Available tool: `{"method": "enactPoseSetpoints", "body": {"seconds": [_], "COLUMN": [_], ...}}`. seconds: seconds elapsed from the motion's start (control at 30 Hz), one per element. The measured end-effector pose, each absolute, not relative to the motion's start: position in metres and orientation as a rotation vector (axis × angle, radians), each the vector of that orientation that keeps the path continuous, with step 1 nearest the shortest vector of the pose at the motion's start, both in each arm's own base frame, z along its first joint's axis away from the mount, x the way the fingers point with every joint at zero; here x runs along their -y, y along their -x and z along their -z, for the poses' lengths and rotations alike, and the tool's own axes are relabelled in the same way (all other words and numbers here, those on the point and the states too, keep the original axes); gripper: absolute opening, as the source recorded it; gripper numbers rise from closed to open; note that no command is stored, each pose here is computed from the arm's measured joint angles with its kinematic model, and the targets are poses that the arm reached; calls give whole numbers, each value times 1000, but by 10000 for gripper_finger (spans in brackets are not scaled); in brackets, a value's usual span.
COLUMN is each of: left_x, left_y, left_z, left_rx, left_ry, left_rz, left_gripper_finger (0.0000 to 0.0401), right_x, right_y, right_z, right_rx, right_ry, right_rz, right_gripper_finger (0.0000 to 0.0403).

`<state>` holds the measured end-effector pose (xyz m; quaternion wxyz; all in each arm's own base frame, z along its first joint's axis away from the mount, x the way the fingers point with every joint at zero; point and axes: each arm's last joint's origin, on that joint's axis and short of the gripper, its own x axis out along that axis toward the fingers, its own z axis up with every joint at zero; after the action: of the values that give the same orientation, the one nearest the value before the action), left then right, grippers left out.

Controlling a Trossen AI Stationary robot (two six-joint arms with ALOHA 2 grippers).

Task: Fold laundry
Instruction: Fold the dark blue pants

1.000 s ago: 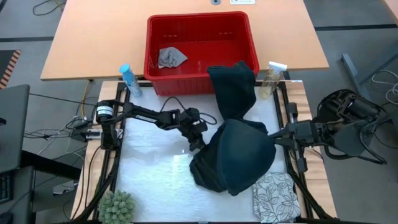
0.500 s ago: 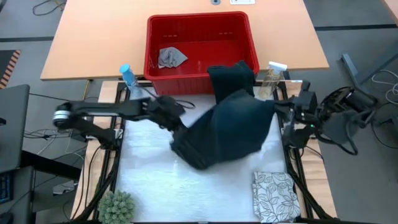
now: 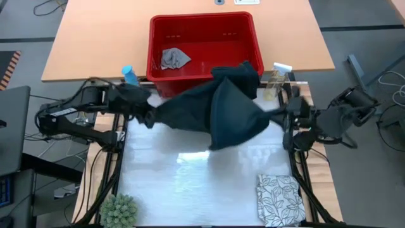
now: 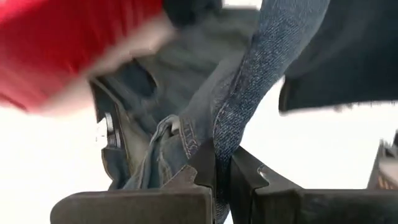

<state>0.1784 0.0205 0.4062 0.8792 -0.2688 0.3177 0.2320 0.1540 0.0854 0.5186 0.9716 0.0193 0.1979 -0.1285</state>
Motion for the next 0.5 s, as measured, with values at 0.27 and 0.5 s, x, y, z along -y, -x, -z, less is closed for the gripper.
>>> {"method": "enactPoseSetpoints", "body": {"seconds": [0.27,0.5], "left_x": [42,96], "left_y": [-213,-244], "left_z": [-352,-320], "left_rx": [-1001,-1129], "left_ry": [584,573], "left_rz": [-312,-153], "left_gripper_finger": [0,0], "right_x": [-136,-170], "right_y": [-176,-181], "right_z": [-449,-404], "right_rx": [-765,-880], "right_ry": [-197,-225], "right_rz": [-44,-218], "right_gripper_finger": [28,36]}}
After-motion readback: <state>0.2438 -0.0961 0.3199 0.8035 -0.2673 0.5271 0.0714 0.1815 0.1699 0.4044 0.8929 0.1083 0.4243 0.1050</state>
